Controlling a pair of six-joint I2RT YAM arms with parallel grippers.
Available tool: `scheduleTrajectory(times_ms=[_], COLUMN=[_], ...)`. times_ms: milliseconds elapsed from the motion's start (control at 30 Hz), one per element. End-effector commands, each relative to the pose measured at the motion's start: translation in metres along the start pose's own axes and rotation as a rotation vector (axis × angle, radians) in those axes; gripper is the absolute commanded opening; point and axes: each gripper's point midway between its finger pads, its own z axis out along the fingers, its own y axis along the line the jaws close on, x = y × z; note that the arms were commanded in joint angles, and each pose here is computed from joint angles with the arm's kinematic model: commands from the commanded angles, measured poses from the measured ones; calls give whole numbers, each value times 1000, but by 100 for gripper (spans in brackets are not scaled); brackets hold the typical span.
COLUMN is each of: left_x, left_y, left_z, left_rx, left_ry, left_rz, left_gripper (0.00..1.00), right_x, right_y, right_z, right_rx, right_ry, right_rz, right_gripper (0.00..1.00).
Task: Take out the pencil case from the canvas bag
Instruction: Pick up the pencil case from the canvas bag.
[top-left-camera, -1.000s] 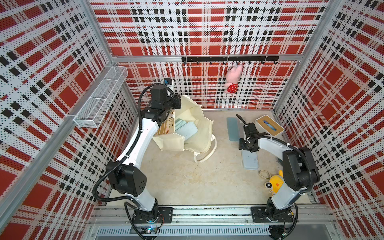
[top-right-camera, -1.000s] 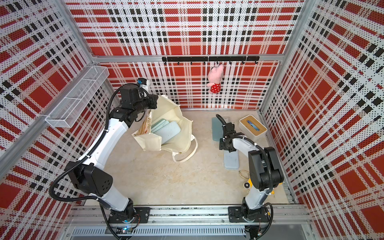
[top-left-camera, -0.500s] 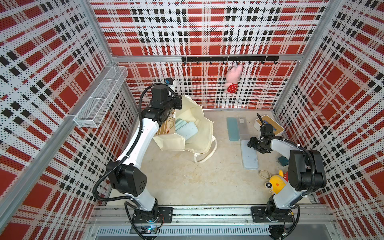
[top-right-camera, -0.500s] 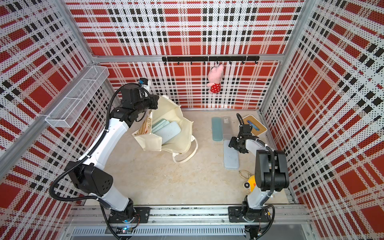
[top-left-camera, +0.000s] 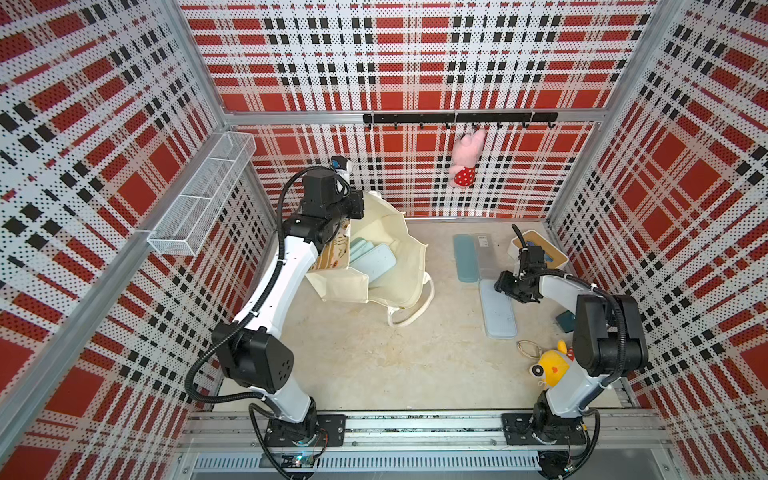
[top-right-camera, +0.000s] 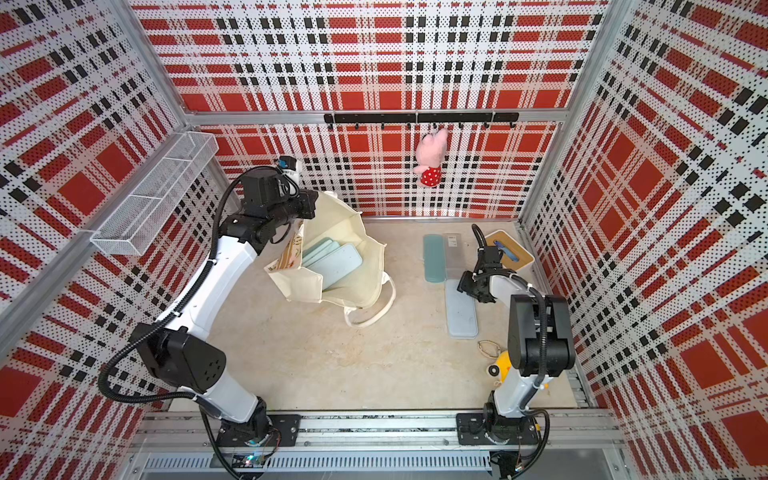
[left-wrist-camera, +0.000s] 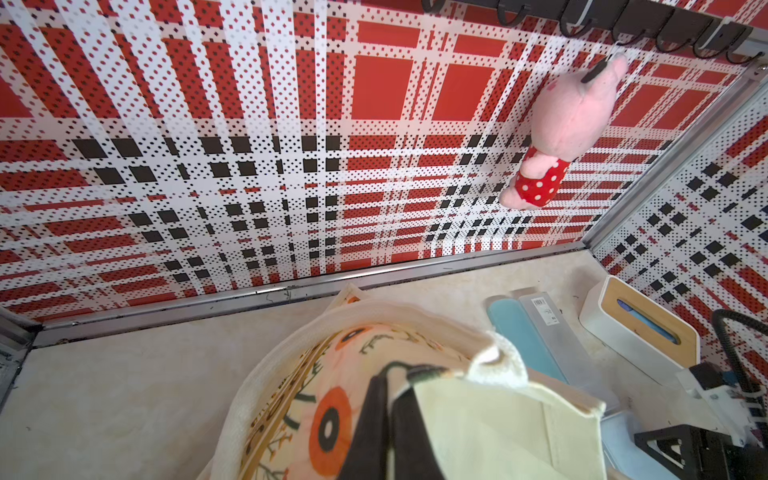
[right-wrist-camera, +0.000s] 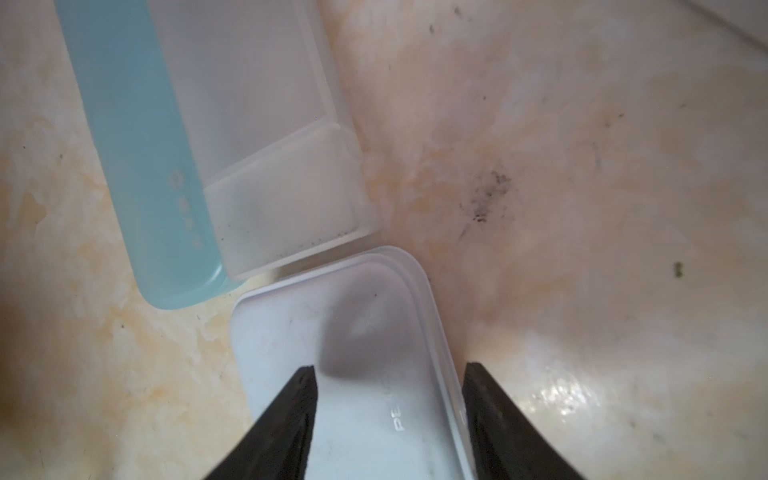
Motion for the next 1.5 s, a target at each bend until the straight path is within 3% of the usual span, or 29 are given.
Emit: scheduleTrajectory(times_ms=[0, 233, 533, 800, 1033, 1267, 1467], left_x=[-62, -57, -64, -64, -64, -63, -63], left_y=[-21, -43, -55, -67, -69, -73, -75], left_z=[-25, -17, -11, -3, -2, -4, -6], left_rx=[61, 97, 101, 120, 125, 141, 148], left_ry=[-188, -175, -200, -200, -197, -196, -198], left_rz=[27, 13, -21, -25, -24, -16, -4], left_gripper=[0, 0, 0, 0, 0, 0, 0], right_x=[-29, -34, -4, 35, 68, 89, 92], right_y=[36, 143, 259, 331, 367, 381, 369], right_z=[-45, -118, -208, -257, -226, -167, -112], right_rx=[-77, -366, -684, -924, -857, -816, -641], right_ry=[-163, -347, -544, -527, -463, -350, -309], right_rz=[-34, -118, -233, -395, -570, -592, -584], right_gripper=[60, 61, 57, 58, 58, 58, 56])
